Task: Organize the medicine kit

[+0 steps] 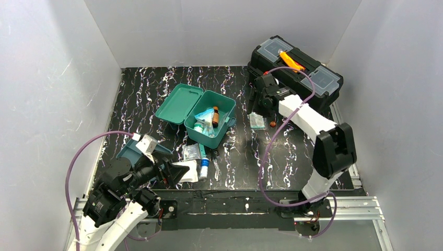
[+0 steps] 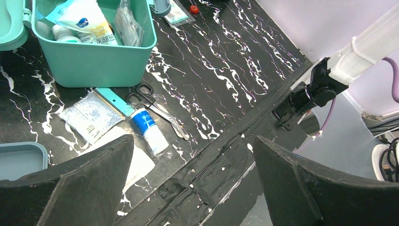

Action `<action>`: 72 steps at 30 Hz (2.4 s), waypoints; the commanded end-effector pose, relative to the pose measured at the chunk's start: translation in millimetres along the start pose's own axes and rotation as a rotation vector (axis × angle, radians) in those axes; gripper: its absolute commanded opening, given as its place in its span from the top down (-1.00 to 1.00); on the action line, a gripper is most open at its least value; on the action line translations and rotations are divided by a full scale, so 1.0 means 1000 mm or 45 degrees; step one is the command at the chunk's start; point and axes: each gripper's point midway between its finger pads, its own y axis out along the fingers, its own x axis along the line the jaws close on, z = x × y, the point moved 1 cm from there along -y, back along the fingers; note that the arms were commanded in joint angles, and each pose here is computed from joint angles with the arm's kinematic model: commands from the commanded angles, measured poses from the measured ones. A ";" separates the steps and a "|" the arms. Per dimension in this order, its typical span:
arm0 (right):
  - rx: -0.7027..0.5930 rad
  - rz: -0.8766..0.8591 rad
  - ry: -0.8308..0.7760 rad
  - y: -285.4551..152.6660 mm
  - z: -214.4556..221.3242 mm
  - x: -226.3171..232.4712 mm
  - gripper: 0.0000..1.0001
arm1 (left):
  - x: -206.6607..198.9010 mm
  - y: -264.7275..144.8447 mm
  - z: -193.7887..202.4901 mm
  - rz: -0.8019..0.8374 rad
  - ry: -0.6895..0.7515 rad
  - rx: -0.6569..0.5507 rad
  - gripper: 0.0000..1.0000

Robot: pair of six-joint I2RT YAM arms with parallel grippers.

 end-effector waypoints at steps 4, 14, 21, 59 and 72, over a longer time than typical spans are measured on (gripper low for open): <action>0.109 0.052 -0.054 0.034 -0.004 -0.016 -0.54 | 0.004 0.004 0.004 -0.022 -0.002 0.032 -0.97; 0.199 0.097 -0.028 0.072 -0.007 -0.039 -0.63 | 0.005 0.006 0.004 -0.031 -0.004 0.046 -0.96; 0.241 0.116 -0.030 0.093 -0.003 -0.040 -0.62 | 0.006 0.007 0.005 -0.035 -0.005 0.055 -0.97; 0.405 0.206 -0.194 0.061 0.104 -0.050 0.97 | 0.003 0.001 0.002 -0.019 0.001 0.008 -0.96; 0.324 -0.005 -0.233 -0.015 0.155 -0.024 0.97 | 0.005 0.000 0.002 -0.037 -0.004 0.000 -0.97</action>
